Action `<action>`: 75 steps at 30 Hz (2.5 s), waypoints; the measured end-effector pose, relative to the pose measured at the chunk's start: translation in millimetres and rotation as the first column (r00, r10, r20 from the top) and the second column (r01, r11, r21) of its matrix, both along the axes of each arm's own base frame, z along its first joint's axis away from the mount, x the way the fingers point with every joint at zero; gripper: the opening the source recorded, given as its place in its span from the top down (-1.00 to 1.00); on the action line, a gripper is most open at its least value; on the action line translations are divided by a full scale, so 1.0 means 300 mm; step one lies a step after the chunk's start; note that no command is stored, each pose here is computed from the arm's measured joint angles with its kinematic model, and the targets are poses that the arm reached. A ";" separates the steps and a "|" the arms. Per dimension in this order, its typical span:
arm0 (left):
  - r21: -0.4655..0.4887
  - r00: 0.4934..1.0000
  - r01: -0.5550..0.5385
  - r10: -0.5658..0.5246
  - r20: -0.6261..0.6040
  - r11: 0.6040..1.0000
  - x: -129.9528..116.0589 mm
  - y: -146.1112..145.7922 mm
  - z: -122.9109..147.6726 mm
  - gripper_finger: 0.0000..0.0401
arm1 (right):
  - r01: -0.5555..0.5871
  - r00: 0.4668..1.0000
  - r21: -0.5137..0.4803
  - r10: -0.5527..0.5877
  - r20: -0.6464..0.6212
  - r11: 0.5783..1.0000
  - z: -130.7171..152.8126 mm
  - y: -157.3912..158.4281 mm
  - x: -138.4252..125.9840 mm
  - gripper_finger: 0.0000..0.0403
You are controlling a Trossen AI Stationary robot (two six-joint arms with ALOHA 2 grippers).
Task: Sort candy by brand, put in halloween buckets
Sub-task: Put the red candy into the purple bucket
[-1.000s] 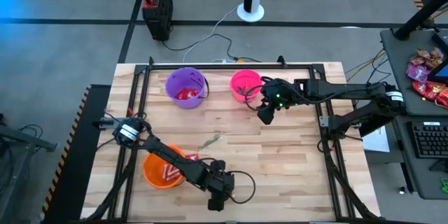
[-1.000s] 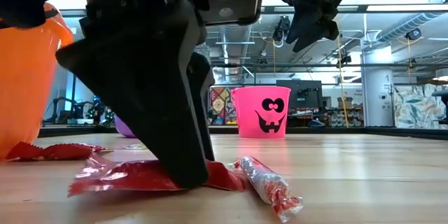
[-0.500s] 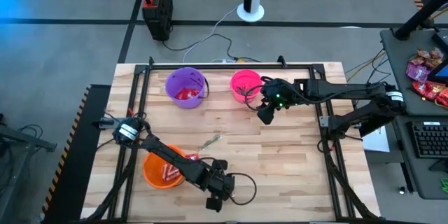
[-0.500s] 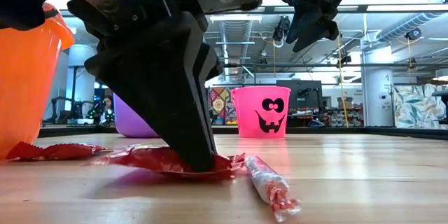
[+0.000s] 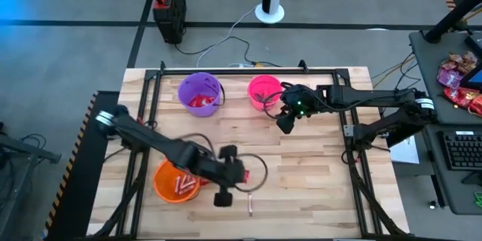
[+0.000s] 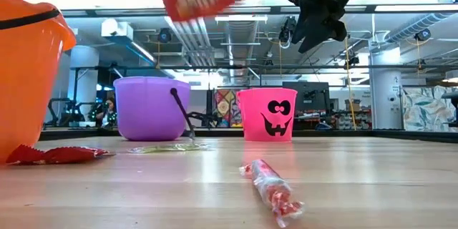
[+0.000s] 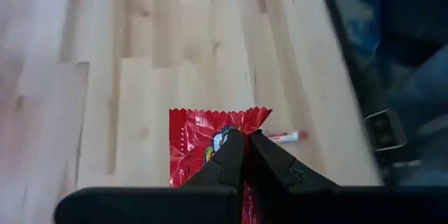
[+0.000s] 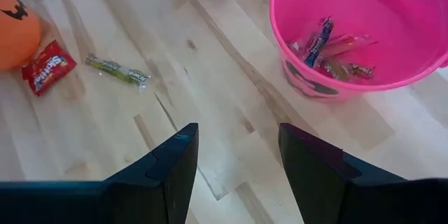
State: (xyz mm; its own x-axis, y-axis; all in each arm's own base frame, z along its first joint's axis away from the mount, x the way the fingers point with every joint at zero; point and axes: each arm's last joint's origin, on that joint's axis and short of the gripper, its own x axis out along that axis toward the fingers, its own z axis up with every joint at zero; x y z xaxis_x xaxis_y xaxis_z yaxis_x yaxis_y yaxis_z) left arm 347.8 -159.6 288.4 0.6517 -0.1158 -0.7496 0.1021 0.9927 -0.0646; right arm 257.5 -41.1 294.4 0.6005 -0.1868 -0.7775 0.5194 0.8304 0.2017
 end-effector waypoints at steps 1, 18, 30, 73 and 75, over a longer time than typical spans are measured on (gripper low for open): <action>-0.023 1.000 -0.022 0.022 0.004 0.999 -0.024 0.013 0.035 1.00 | -0.002 1.000 0.001 0.002 0.001 1.000 0.000 0.002 0.000 0.05; -0.040 0.916 -0.211 0.183 -0.356 0.977 -0.504 0.077 0.234 1.00 | 0.080 0.996 0.294 -0.091 0.024 0.953 -0.006 0.113 0.013 0.05; -0.045 0.963 -0.056 0.043 -0.267 0.997 -0.612 0.143 0.067 1.00 | 0.254 0.963 0.484 -0.263 -0.051 0.837 -0.067 0.229 0.081 0.05; 0.123 0.884 -0.454 0.427 0.191 0.883 -0.603 0.839 0.106 1.00 | 0.051 0.980 0.301 -0.106 0.170 0.952 -0.158 0.078 0.258 0.05; 0.076 0.879 -0.468 0.455 0.143 0.880 -0.598 0.903 0.075 1.00 | 0.017 0.983 0.261 -0.063 0.171 0.965 -0.159 0.067 0.257 0.05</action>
State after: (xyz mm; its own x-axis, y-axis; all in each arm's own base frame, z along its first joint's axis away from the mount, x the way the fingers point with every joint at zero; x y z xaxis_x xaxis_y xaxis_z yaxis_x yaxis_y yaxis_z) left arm 168.2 111.3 310.8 0.6952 0.2947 -0.6556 -0.3690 0.9291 0.0264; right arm 334.6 -21.0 246.8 0.7284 -0.0214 -0.6848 0.4882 0.7175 0.4968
